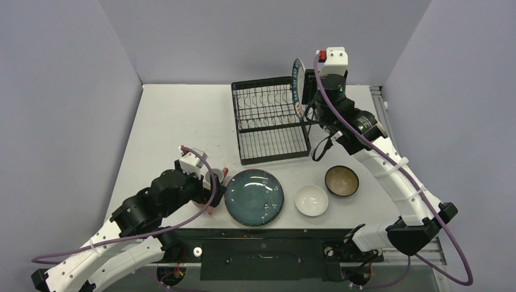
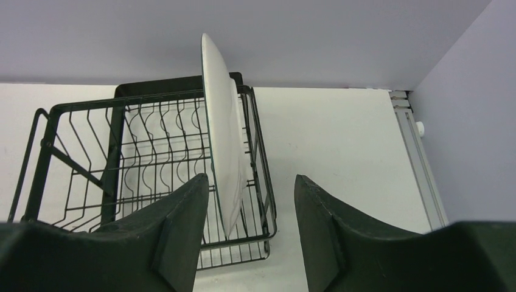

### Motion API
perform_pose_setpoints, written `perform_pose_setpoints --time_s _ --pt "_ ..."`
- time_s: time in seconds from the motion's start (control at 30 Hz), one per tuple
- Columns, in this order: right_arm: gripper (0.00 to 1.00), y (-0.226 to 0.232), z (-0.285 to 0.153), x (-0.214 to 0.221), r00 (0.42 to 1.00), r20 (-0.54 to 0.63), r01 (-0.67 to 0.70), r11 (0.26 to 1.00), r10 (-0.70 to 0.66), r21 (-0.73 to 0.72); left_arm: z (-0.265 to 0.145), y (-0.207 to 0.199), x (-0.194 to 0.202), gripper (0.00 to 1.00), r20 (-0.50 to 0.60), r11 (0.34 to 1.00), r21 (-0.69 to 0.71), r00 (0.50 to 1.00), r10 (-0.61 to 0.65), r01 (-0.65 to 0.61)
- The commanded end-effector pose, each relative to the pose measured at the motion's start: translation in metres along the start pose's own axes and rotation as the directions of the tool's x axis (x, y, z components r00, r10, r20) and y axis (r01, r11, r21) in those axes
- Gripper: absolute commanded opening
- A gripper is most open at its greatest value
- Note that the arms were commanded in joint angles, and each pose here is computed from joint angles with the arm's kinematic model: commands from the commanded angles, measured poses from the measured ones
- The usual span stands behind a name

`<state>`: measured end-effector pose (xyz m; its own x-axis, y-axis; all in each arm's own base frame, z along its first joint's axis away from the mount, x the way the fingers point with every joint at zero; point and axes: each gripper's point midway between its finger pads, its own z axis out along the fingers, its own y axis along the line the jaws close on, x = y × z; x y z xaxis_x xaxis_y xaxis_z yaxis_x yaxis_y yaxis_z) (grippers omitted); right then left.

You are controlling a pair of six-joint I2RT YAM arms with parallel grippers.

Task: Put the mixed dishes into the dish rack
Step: Insert the plate into the dish rack.

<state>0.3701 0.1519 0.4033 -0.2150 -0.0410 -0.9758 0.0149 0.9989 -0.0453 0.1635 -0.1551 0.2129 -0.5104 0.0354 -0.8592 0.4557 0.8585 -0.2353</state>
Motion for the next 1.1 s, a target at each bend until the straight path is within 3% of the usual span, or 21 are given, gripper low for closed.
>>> perform_pose_setpoints --time_s 0.0,0.2,0.67,0.97,1.07 --pt "0.50 0.001 -0.024 0.004 0.997 -0.019 -0.072 0.995 0.071 -0.076 0.006 -0.005 -0.007 0.96 0.012 1.000 0.009 1.000 -0.020 0.020" --pt "0.50 -0.001 -0.045 0.023 0.991 -0.042 -0.131 0.981 0.126 -0.145 0.011 -0.007 -0.002 0.96 -0.021 1.000 0.007 0.999 -0.025 0.025" --pt "0.53 0.001 -0.084 0.100 0.985 -0.171 -0.093 0.945 0.040 -0.314 0.004 -0.038 -0.015 0.96 -0.120 0.986 0.075 0.983 -0.138 0.148" --pt "0.53 0.011 -0.091 0.154 0.962 -0.274 -0.095 0.926 -0.010 -0.366 0.012 -0.069 -0.004 0.97 -0.236 0.949 0.045 0.926 -0.295 0.313" --pt "0.53 0.015 -0.091 0.173 0.952 -0.305 -0.097 0.920 -0.025 -0.379 0.017 -0.075 0.005 0.97 -0.245 0.949 -0.016 0.918 -0.310 0.316"
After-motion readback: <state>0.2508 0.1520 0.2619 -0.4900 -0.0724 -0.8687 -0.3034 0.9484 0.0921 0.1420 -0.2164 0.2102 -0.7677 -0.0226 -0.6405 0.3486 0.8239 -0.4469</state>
